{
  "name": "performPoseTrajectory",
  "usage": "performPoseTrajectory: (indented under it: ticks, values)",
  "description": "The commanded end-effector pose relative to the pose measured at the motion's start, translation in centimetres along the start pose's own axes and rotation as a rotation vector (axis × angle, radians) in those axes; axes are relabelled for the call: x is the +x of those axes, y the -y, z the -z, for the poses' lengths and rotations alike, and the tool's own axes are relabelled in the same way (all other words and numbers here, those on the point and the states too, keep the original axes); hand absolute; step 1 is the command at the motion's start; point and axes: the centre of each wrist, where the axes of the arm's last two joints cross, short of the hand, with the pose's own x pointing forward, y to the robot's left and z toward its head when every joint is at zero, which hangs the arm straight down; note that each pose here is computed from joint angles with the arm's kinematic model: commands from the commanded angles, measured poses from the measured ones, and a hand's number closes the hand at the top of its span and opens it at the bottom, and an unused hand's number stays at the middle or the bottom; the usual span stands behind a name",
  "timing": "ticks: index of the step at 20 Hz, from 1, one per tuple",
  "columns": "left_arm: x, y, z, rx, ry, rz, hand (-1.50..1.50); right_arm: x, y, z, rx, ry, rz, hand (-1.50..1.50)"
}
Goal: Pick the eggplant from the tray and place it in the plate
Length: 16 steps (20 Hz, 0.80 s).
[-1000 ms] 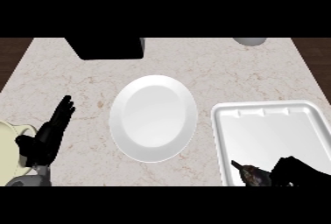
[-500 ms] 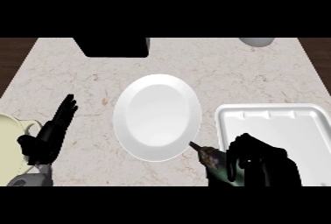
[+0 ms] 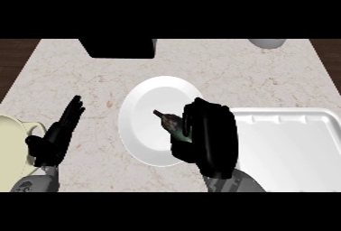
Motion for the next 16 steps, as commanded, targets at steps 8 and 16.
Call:
performPoseTrajectory:
  ticks: [8,16]
  values:
    - [1.2,1.9,0.1,-0.039,0.024,-0.013,0.0,0.4,-7.5,4.3,-0.063,-0.134,0.164,1.5]
    - [0.4,2.1,0.4,-0.024,0.005,0.005,0.0,1.4,-9.5,5.7,-0.009,-0.282,0.21,-1.5]
